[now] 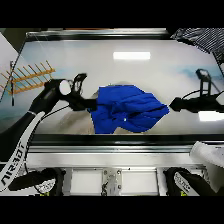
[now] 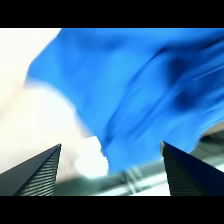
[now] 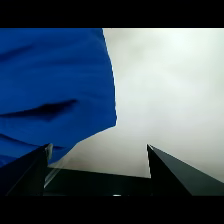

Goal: Fold the clothes and pants, and hang the long-sleeved shirts on hangers.

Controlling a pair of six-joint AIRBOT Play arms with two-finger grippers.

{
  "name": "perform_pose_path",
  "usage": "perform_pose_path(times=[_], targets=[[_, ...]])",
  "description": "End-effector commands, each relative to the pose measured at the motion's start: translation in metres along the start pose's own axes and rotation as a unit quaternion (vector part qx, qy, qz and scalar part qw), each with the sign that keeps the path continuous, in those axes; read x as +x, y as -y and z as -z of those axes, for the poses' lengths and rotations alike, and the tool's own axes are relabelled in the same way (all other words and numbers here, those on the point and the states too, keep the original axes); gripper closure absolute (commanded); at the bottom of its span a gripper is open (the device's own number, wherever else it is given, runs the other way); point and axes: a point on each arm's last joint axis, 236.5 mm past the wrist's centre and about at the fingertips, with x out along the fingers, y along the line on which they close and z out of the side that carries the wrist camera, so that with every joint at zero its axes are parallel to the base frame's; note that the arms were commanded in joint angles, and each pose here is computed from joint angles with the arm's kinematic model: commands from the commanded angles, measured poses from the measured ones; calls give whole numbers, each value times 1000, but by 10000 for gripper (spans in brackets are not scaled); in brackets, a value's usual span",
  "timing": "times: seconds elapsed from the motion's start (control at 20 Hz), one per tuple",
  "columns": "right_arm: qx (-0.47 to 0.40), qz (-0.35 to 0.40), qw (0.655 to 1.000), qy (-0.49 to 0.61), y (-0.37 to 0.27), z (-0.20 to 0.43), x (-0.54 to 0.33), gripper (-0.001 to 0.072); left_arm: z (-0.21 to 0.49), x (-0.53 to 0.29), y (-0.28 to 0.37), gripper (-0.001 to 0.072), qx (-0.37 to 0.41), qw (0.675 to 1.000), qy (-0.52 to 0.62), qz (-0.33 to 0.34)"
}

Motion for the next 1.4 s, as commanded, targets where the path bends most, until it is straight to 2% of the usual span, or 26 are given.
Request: perform_pose_path(times=[0.0,0.2,0.4,0.6,0.65,0.7,0.75,0.8,0.85,1.0,1.15,1.25,1.35], targets=[[58,-37,997,-47,-4,41,46,52,54,35,-31,44,-120,990,-42,56],[96,-88,989,-74,-20,56,75,52,77,63,3,44,-133,978,-75,143],[113,-147,979,-89,-42,56,95,52,89,81,25,44,-104,978,-108,146],[102,-156,975,-123,-63,71,119,52,84,87,43,46,-73,980,-116,146],[95,-155,975,-127,-67,73,125,52,83,89,47,149,-67,980,-117,147],[87,-152,976,-126,-71,74,130,59,81,89,48,466,-62,981,-117,145],[78,-147,979,-116,-73,70,134,221,76,88,48,690,-59,981,-112,145],[62,-142,983,-103,-71,62,134,565,66,82,48,699,-60,982,-102,150],[45,-136,985,-91,-69,49,128,699,49,66,44,700,-60,982,-86,155],[-51,-86,994,-49,-44,-18,67,701,-5,-20,29,700,-33,987,5,159],[-119,27,992,-4,-2,-75,-29,701,-19,-114,26,700,-3,982,96,163],[-127,86,986,58,15,-109,-78,702,-11,-144,22,700,17,981,132,138],[-110,108,980,123,21,-137,-103,701,1,-152,19,700,25,983,143,111]])
